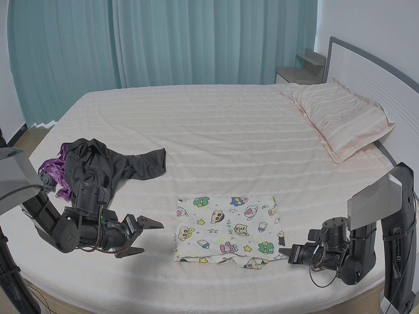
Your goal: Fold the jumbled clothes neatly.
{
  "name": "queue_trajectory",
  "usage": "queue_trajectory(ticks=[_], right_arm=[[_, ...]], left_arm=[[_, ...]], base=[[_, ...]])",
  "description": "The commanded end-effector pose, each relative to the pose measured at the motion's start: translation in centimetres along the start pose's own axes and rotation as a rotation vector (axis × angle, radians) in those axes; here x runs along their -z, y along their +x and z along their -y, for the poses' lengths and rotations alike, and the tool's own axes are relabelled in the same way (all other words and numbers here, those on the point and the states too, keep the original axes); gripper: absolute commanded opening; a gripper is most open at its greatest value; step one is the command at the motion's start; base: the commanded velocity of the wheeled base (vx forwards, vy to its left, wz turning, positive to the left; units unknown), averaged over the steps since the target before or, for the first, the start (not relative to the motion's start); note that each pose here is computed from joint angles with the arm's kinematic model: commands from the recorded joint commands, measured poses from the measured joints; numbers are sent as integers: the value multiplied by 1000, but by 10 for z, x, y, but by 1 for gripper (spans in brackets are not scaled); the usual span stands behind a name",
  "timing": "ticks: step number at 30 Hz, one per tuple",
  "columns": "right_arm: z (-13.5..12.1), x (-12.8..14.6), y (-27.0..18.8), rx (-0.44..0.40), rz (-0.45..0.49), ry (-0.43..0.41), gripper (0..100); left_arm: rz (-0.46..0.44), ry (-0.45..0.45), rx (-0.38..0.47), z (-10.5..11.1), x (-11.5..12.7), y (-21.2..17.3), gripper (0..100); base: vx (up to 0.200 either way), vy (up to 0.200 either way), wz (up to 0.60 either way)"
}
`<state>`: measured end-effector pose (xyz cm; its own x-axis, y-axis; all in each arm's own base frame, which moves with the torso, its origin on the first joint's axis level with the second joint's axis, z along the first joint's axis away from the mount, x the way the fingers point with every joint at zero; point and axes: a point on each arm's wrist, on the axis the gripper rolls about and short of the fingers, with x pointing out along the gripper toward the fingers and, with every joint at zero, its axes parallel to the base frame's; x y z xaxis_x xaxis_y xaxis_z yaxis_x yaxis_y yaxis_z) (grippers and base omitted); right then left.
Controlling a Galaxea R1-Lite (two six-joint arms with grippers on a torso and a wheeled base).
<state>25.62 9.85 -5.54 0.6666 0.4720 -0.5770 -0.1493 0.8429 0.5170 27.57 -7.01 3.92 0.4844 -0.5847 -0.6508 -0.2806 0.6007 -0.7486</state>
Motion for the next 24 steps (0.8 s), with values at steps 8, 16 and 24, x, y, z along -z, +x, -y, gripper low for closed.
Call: queue_trajectory(ticks=[8,16,24], right_arm=[[6,-6,-26,-32,-14,21,0],[10,1,-30,-15,-48,-12,0],[15,7,-34,9,-79,-50,0]], left_arm=[[-1,-1,-1,0,0,0,100],[0,-2,-3,-1,0,0,100],[0,-2,-3,-1,0,1,100]], base=[[0,0,0],[0,0,0],[0,0,0]])
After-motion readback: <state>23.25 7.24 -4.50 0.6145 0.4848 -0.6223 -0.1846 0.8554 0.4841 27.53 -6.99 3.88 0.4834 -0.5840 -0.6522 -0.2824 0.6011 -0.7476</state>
